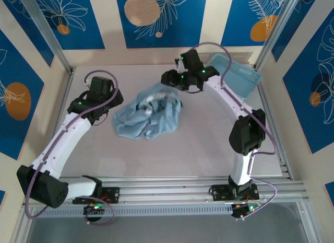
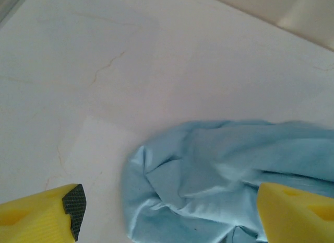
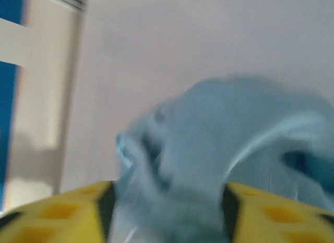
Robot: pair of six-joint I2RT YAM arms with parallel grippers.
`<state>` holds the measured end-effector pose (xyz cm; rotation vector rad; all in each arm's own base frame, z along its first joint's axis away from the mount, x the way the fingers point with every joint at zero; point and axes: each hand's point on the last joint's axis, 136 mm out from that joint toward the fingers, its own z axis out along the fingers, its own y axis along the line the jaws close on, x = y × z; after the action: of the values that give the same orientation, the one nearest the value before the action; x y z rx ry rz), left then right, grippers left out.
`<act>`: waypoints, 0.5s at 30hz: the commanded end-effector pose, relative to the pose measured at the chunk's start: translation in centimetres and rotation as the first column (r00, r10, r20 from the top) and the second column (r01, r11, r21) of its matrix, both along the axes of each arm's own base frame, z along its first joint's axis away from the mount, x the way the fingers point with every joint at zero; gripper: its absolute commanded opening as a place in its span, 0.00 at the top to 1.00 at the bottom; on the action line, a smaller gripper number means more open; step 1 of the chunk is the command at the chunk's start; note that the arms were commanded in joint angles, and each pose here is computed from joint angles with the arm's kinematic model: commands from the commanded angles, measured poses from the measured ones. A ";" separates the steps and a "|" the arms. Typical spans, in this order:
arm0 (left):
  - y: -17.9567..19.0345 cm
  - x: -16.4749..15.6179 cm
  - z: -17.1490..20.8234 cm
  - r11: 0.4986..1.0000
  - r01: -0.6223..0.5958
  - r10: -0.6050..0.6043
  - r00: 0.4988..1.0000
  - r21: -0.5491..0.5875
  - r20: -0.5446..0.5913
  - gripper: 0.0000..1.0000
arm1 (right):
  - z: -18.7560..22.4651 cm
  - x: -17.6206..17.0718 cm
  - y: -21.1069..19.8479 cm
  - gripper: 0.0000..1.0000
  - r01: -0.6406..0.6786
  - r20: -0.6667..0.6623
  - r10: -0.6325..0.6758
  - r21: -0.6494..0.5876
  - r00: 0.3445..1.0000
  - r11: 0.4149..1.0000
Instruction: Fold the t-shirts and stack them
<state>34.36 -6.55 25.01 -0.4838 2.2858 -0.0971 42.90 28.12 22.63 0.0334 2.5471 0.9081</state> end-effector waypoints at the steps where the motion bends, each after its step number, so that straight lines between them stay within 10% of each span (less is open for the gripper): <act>1: -1.0 -1.3 -2.8 0.998 0.025 -0.031 0.995 -0.059 -0.095 0.15 | -2.2 -0.2 -3.4 0.30 0.089 -0.102 -0.090 -0.011 0.991 0.996; 15: -9.1 0.9 -7.8 0.929 0.177 -0.258 0.940 -0.326 -0.224 0.18 | -15.7 6.5 -20.9 0.45 0.426 -0.326 -0.501 -0.275 0.802 0.862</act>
<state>34.25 -12.55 15.25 -0.4515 2.6248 -0.3488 48.74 9.40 6.47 0.7453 2.7758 0.5567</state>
